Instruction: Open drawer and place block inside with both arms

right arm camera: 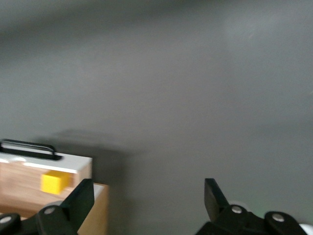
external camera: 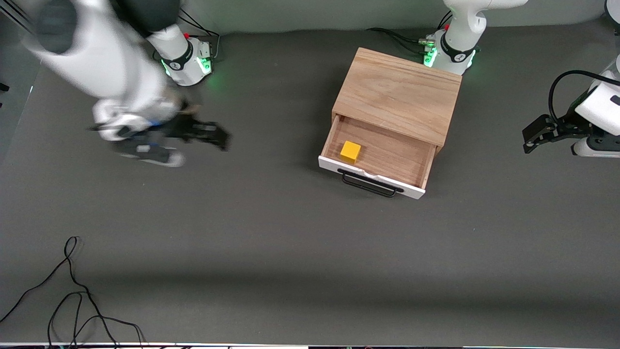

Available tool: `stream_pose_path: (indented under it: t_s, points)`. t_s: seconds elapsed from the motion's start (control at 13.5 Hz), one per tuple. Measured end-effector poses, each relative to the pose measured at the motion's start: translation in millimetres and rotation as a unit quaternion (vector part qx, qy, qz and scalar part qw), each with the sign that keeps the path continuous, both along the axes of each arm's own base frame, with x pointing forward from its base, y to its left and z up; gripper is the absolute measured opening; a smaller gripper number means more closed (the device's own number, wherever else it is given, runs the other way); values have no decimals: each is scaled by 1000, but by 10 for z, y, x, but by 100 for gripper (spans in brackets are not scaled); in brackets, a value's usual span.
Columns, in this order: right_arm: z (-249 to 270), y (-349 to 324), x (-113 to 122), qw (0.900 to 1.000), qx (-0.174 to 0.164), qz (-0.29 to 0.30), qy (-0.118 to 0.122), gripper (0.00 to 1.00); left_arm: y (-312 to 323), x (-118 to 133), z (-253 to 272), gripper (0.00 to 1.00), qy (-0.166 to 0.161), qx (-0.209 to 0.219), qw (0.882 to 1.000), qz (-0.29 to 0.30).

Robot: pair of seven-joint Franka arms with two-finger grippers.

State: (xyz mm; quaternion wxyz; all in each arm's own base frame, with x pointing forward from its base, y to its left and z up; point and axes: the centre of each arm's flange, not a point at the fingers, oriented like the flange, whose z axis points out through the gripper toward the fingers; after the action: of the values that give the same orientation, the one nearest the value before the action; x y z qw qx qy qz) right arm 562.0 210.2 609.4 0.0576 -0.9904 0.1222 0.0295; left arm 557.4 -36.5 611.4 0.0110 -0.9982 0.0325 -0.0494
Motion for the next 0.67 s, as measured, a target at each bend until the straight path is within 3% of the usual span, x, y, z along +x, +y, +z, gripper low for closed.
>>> stream_pose_path:
  t_s: [0.22, 0.44, 0.67]
  points:
    - [-18, -992, 38, 999, -6, 45, -5, 100, 0, 1, -1, 100, 0, 0, 1000, 0]
    - [-111, -1482, 53, 996, -42, 80, -3, 100, 0, 2, -5, 100, 1, 0, 1000, 0]
    - [-113, -1963, 83, 995, -50, 90, -4, 100, -1, 0, -15, 100, 4, 0, 1000, 0]
